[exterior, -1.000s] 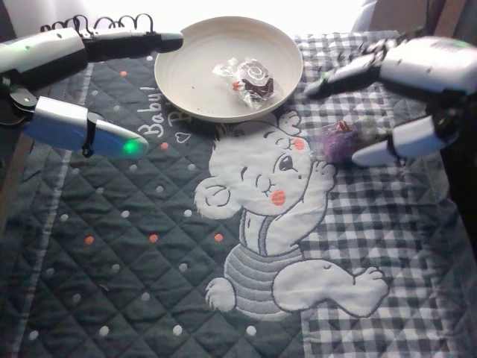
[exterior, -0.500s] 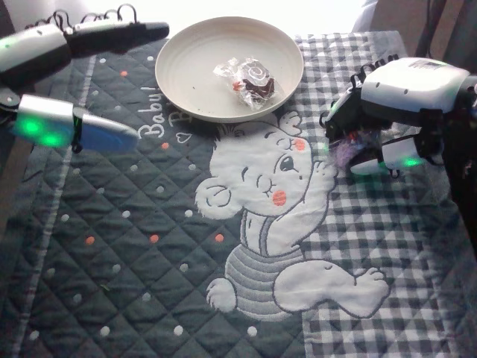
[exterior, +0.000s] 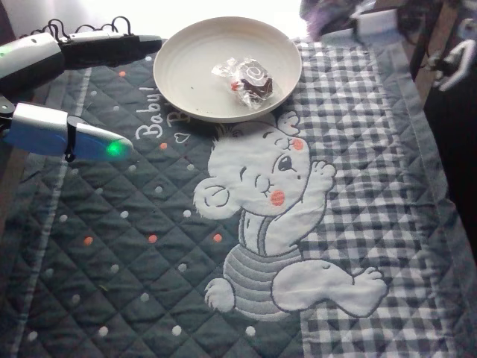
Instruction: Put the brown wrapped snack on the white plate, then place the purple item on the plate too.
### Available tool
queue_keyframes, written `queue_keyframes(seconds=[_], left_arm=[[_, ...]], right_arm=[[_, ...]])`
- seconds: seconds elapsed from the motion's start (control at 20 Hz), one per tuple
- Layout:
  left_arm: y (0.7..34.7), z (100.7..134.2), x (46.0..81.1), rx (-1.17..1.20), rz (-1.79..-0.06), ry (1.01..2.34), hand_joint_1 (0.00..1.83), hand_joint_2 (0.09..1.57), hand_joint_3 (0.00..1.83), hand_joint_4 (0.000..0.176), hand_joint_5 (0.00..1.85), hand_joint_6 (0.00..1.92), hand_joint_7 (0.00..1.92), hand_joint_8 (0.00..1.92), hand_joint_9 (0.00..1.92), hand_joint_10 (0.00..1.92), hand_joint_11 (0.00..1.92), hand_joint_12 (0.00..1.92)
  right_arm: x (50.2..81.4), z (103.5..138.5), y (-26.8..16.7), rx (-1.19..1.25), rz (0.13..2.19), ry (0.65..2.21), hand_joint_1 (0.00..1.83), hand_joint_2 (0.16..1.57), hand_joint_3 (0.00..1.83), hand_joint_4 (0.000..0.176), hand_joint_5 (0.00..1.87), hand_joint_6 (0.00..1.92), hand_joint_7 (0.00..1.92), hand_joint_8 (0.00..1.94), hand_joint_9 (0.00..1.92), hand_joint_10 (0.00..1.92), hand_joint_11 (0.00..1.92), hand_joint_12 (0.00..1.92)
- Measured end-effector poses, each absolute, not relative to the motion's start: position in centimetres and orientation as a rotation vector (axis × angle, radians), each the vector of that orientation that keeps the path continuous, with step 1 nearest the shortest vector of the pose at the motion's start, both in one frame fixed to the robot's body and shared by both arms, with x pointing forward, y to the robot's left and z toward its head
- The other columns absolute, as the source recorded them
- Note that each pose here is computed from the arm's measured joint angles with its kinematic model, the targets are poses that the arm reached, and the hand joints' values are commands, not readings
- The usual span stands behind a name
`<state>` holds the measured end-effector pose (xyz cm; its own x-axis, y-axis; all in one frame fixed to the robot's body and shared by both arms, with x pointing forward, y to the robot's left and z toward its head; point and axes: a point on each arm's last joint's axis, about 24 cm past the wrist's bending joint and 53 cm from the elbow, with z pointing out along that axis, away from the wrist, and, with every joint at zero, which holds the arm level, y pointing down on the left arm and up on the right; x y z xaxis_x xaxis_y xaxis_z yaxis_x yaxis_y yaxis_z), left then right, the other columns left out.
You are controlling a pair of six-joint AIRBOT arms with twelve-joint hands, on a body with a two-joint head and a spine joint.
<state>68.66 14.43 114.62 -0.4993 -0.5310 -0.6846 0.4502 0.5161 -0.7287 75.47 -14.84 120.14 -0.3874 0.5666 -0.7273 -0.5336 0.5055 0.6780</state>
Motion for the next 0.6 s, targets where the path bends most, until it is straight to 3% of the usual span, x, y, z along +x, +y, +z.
queue_keyframes(seconds=[0.05, 0.1, 0.2, 0.25, 0.3, 0.35, 0.4, 0.45, 0.5, 0.55, 0.6], left_arm=[[14.6, 114.5, 68.7, -0.074, -1.185, 1.727, 0.72, 0.86, 0.01, 0.155, 0.25, 0.0, 0.3, 0.0, 0.31, 0.0, 0.0, 0.79], [14.6, 114.5, 68.7, -0.075, -1.185, 1.728, 0.71, 0.87, 0.01, 0.146, 0.25, 0.0, 0.31, 0.01, 0.31, 0.0, 0.0, 0.77], [14.5, 114.4, 68.7, -0.073, -1.188, 1.728, 0.71, 0.87, 0.0, 0.14, 0.27, 0.01, 0.31, 0.0, 0.31, 0.0, 0.0, 0.76], [14.5, 114.4, 68.8, -0.072, -1.186, 1.728, 0.72, 0.88, 0.0, 0.133, 0.27, 0.0, 0.33, 0.01, 0.33, 0.01, 0.0, 0.82], [14.6, 114.3, 69.0, -0.071, -1.18, 1.727, 0.71, 0.89, 0.0, 0.144, 0.28, 0.0, 0.34, 0.01, 0.34, 0.01, 0.0, 0.87], [14.5, 114.3, 69.2, -0.073, -1.175, 1.729, 0.73, 0.89, 0.0, 0.125, 0.33, 0.01, 0.37, 0.01, 0.37, 0.01, 0.0, 0.95], [14.4, 114.4, 69.4, -0.074, -1.177, 1.724, 0.74, 0.88, 0.0, 0.11, 0.37, 0.02, 0.39, 0.01, 0.39, 0.02, 0.0, 1.02], [14.0, 114.6, 69.4, -0.062, -1.18, 1.721, 0.76, 0.88, 0.0, 0.073, 0.43, 0.04, 0.41, 0.02, 0.4, 0.02, 0.0, 1.04], [13.7, 114.7, 69.4, -0.059, -1.19, 1.713, 0.75, 0.87, 0.0, 0.052, 0.46, 0.04, 0.42, 0.01, 0.39, 0.01, 0.0, 1.09], [13.3, 114.8, 69.3, -0.05, -1.198, 1.711, 0.76, 0.88, 0.0, 0.047, 0.46, 0.03, 0.41, 0.01, 0.38, 0.01, 0.0, 1.12], [13.2, 114.8, 69.2, -0.045, -1.2, 1.71, 0.8, 0.88, 0.0, 0.024, 0.46, 0.02, 0.41, 0.0, 0.37, 0.0, 0.0, 1.1]], right_arm=[[76.3, 119.0, -13.3, 0.018, 1.16, 1.605, 1.3, 1.01, 0.0, 0.0, 1.22, 0.53, 1.27, 0.52, 1.03, 1.08, 0.74, 1.55], [76.9, 118.2, -12.0, 0.02, 1.152, 1.626, 1.27, 1.01, 0.0, 0.017, 1.2, 0.59, 1.29, 0.48, 1.07, 0.98, 0.75, 1.51], [78.7, 117.5, -9.5, 0.044, 1.137, 1.646, 1.26, 1.02, 0.0, 0.016, 1.14, 0.77, 1.3, 0.37, 1.12, 0.82, 0.84, 1.38], [79.3, 117.7, -9.0, 0.053, 1.134, 1.643, 1.27, 1.05, 0.01, 0.0, 1.07, 0.71, 1.22, 0.69, 1.09, 0.7, 0.71, 1.39], [80.0, 118.3, -8.5, 0.063, 1.129, 1.633, 1.08, 0.96, 0.0, 0.0, 0.73, 0.21, 0.89, 0.37, 0.83, 0.49, 0.36, 1.36], [80.5, 118.3, -8.3, 0.073, 1.121, 1.632, 0.96, 0.93, 0.0, 0.031, 0.53, 0.04, 0.7, 0.13, 0.7, 0.29, 0.24, 1.27], [81.0, 118.0, -8.1, 0.084, 1.108, 1.642, 0.84, 0.9, 0.0, 0.084, 0.35, 0.01, 0.53, 0.02, 0.6, 0.14, 0.18, 1.2], [81.3, 117.1, -7.9, 0.095, 1.082, 1.671, 0.73, 0.87, 0.0, 0.135, 0.15, 0.0, 0.31, 0.0, 0.44, 0.04, 0.13, 1.18], [81.5, 116.6, -7.8, 0.101, 1.07, 1.686, 0.67, 0.85, 0.0, 0.161, 0.03, 0.0, 0.18, 0.0, 0.33, 0.01, 0.06, 1.15], [81.5, 116.4, -7.7, 0.106, 1.069, 1.692, 0.64, 0.84, 0.0, 0.173, 0.0, 0.0, 0.12, 0.0, 0.29, 0.0, 0.04, 1.19], [81.5, 116.5, -7.8, 0.108, 1.073, 1.689, 0.64, 0.82, 0.0, 0.175, 0.0, 0.0, 0.11, 0.0, 0.27, 0.0, 0.01, 1.22]])
